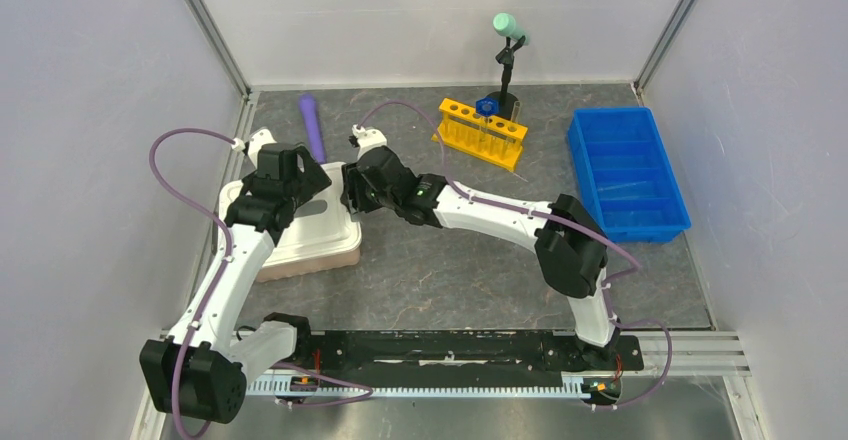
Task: Organize the chemistry lab equipment
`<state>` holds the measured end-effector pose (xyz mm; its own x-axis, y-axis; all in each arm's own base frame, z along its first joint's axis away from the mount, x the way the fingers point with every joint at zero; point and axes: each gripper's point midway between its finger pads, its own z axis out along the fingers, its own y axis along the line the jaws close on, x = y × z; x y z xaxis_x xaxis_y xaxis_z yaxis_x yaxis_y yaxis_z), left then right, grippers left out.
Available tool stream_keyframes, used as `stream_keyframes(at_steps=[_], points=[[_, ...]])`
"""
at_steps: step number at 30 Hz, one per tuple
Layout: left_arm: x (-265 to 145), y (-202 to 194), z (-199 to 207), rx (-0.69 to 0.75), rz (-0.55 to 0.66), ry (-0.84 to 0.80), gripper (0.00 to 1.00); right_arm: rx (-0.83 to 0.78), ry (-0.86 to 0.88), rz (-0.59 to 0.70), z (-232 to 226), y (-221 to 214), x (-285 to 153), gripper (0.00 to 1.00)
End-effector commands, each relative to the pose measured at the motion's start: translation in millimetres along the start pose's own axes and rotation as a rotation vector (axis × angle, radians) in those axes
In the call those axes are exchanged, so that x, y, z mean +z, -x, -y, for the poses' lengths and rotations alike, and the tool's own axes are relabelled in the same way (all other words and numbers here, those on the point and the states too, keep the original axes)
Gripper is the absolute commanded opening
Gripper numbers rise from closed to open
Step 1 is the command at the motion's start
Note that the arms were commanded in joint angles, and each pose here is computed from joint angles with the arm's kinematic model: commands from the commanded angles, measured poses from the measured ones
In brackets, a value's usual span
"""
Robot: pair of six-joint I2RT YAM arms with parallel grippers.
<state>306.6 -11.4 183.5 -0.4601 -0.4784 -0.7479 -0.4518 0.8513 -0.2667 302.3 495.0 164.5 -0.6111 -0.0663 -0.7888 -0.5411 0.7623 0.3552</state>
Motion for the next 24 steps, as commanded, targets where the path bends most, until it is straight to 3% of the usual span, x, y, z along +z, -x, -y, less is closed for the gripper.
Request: stream_keyframes(at_steps=[1,13,24], points=[[-1,-14,-2,0.050,-0.069,-0.016,1.00,-0.073,-0.062,-0.051,27,-18,-2,0.51],[-49,30,-2,0.171,0.077,-0.086,1.00,-0.112,-0.157,-0.032,79,0,-15,0.42],[-53,17,-29,0.194,0.038,0.006,0.99,-0.104,-0.226,-0.005,135,5,-43,0.42]])
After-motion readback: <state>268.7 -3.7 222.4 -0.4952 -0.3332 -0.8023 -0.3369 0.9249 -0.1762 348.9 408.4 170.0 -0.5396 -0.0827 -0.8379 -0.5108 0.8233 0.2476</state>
